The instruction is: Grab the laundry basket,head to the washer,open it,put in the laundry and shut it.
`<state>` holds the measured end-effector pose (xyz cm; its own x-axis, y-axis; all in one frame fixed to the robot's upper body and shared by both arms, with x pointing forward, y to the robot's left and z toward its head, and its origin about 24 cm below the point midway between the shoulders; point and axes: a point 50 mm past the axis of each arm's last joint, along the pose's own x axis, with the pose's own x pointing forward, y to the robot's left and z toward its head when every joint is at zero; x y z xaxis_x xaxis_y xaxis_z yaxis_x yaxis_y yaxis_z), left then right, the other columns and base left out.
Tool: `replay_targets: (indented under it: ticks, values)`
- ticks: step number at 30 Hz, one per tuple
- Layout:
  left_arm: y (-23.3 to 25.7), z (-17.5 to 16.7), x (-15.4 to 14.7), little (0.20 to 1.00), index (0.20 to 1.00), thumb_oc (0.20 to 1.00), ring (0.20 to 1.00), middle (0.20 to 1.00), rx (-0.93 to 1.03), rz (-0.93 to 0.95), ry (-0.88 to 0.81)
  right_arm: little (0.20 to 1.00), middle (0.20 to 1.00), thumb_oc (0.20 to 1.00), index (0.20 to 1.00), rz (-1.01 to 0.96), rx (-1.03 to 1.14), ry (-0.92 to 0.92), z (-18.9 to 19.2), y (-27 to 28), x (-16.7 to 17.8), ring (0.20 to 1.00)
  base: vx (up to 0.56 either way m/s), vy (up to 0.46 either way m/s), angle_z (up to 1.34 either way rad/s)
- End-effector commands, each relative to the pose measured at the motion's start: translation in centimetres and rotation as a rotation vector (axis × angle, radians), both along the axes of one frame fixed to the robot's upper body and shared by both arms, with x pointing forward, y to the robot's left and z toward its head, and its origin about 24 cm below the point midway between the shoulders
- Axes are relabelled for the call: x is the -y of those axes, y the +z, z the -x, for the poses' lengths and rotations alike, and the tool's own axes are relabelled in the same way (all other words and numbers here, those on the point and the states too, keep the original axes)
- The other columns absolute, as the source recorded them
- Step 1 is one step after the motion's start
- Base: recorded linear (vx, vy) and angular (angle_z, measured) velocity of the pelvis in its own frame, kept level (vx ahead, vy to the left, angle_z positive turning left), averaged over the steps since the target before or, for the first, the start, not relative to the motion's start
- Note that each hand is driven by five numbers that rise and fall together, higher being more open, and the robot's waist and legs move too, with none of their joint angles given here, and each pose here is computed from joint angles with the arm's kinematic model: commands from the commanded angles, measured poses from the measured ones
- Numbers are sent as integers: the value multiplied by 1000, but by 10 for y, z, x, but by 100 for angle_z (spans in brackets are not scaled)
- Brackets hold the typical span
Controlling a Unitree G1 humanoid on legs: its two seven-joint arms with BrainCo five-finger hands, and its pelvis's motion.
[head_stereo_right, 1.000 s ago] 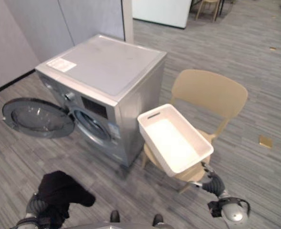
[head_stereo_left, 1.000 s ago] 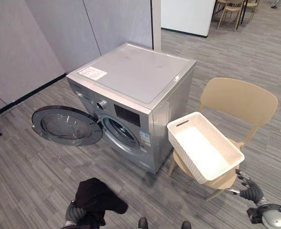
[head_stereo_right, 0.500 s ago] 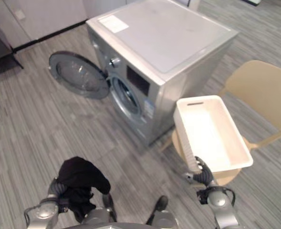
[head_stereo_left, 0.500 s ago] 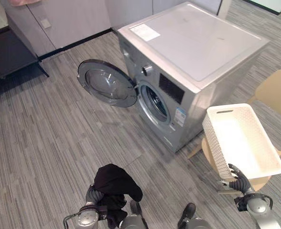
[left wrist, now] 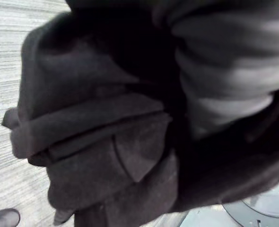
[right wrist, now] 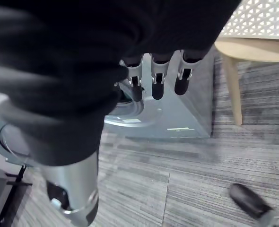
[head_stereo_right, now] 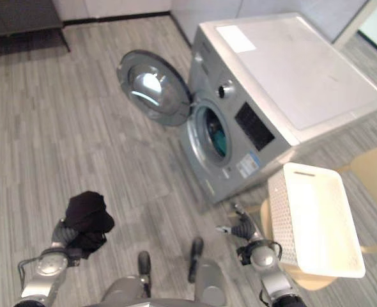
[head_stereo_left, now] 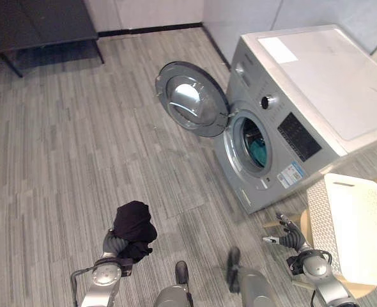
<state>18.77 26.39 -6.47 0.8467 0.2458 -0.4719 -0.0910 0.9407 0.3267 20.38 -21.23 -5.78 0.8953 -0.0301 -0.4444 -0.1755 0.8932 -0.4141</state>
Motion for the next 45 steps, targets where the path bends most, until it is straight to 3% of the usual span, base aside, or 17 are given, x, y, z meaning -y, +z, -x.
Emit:
replay_targets:
  ticks: [1,11,19,29,36,45]
  values:
    - [21,-13,1,200,200,200,200,200,120,-14,-45,1000,1000,1000,1000,26,66,4,-9,12,9,1000,229,-18,67]
    - [14,-11,22,200,200,200,200,200,99,38,-121,1000,1000,1000,1000,55,19,23,1,6,19,1000,292,-67,53]
    - [18,-13,18,200,200,200,200,200,107,0,-119,1000,1000,1000,1000,87,-1,-10,4,3,27,1000,127,56,-17]
    - [17,-11,18,200,200,200,200,200,88,5,-135,1000,1000,1000,1000,70,-6,-50,7,0,26,1000,272,274,-50]
    - [26,-18,10,200,200,200,200,200,109,-61,-157,1000,1000,1000,1000,26,55,16,-12,9,2,1000,108,238,-74]
    - [26,-17,15,200,200,200,200,200,91,-64,-221,1000,1000,1000,1000,64,23,29,-3,4,7,1000,241,-5,-90]
